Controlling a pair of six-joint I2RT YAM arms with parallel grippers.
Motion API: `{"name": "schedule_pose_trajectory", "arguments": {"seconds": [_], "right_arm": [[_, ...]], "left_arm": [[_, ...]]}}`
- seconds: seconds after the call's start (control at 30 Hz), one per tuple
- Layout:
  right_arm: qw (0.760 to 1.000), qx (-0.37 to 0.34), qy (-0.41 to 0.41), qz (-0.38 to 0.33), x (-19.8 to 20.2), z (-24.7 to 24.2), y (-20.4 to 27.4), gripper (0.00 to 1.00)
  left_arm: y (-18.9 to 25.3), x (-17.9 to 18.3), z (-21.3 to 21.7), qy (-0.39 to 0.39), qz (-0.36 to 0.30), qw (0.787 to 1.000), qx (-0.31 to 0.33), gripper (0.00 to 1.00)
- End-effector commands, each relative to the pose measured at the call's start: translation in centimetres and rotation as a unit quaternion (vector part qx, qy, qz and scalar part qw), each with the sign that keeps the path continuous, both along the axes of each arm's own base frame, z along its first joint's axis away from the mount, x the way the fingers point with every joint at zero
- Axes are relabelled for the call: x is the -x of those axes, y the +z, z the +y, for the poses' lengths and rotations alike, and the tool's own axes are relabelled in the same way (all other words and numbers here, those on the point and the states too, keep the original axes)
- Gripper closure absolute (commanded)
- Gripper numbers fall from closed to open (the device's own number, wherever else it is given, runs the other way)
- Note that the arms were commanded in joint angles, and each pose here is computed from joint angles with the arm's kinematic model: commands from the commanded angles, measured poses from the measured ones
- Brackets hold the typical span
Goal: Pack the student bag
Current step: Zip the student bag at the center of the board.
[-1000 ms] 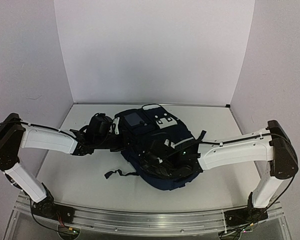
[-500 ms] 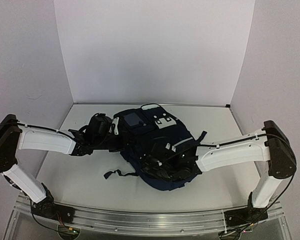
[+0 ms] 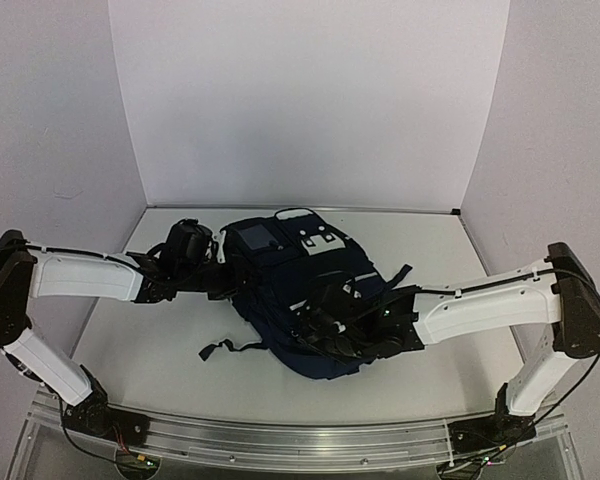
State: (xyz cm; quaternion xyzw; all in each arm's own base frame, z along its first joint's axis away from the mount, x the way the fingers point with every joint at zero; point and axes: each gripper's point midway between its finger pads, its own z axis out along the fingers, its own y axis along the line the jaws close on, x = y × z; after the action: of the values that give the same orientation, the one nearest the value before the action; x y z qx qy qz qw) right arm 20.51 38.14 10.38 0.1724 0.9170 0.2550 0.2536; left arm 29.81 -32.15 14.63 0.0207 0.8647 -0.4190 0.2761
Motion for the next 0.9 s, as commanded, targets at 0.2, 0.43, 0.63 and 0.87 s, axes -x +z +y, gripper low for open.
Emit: {"name": "schedule_pose_trajectory", "arguments": {"seconds": [0.2, 0.43, 0.63, 0.87], "right_arm": [[0.993, 0.104, 0.045, -0.044, -1.4, -2.7, 0.4, 1.00], [0.985, 0.147, 0.047, -0.074, -4.3, -4.5, 0.9, 1.00], [0.975, 0.194, 0.058, -0.094, -7.5, -6.9, 1.2, 1.00], [0.968, 0.196, 0.106, -0.112, -9.7, -7.3, 0.6, 1.00]], "left_arm": [[7.6, -4.4, 4.0, 0.009, -0.110, 0.994, 0.028, 1.00], [7.7, -7.1, 7.1, 0.014, -0.130, 0.991, 0.012, 1.00], [6.6, -9.6, 7.3, -0.031, -0.150, 0.988, -0.004, 1.00], [7.3, -11.7, 8.8, -0.008, -0.180, 0.982, -0.063, 0.91]]}}
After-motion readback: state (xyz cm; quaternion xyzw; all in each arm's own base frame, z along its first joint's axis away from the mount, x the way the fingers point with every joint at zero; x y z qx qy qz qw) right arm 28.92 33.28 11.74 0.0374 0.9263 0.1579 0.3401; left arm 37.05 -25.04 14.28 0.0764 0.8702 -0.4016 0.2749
